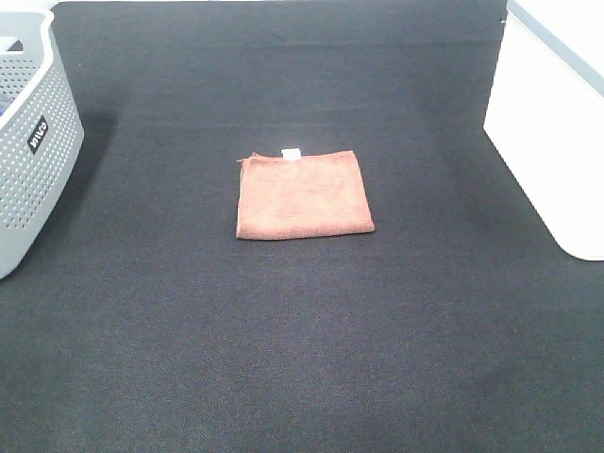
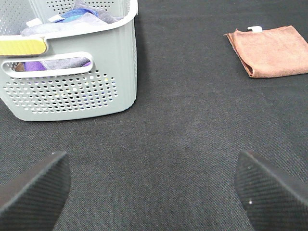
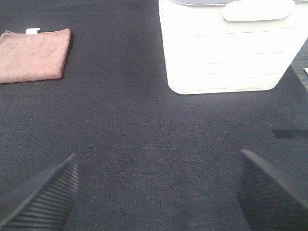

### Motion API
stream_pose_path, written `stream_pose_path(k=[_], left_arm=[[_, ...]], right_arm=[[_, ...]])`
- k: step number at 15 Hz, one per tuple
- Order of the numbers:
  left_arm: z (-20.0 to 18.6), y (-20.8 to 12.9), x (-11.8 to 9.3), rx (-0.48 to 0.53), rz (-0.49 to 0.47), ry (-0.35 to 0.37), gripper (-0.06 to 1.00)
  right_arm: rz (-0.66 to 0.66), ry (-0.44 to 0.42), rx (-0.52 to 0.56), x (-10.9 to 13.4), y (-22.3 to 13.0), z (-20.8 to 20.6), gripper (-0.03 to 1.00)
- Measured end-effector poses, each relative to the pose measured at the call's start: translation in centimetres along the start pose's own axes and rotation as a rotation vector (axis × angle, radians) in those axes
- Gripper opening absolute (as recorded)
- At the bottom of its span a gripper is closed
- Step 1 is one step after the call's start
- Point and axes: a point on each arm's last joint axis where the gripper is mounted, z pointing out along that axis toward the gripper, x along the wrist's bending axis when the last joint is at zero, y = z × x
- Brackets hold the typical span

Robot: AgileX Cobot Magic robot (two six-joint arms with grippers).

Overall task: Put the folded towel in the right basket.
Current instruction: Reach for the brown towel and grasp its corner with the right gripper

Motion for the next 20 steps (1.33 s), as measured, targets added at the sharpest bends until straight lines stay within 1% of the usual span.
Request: stream_pose_path(k=[20], left_arm=[[0.00,0.00,0.00,0.000,0.000,0.000,0.88]], right_arm=[[0.000,0.000,0.000,0.00,0.00,0.00,0.82]])
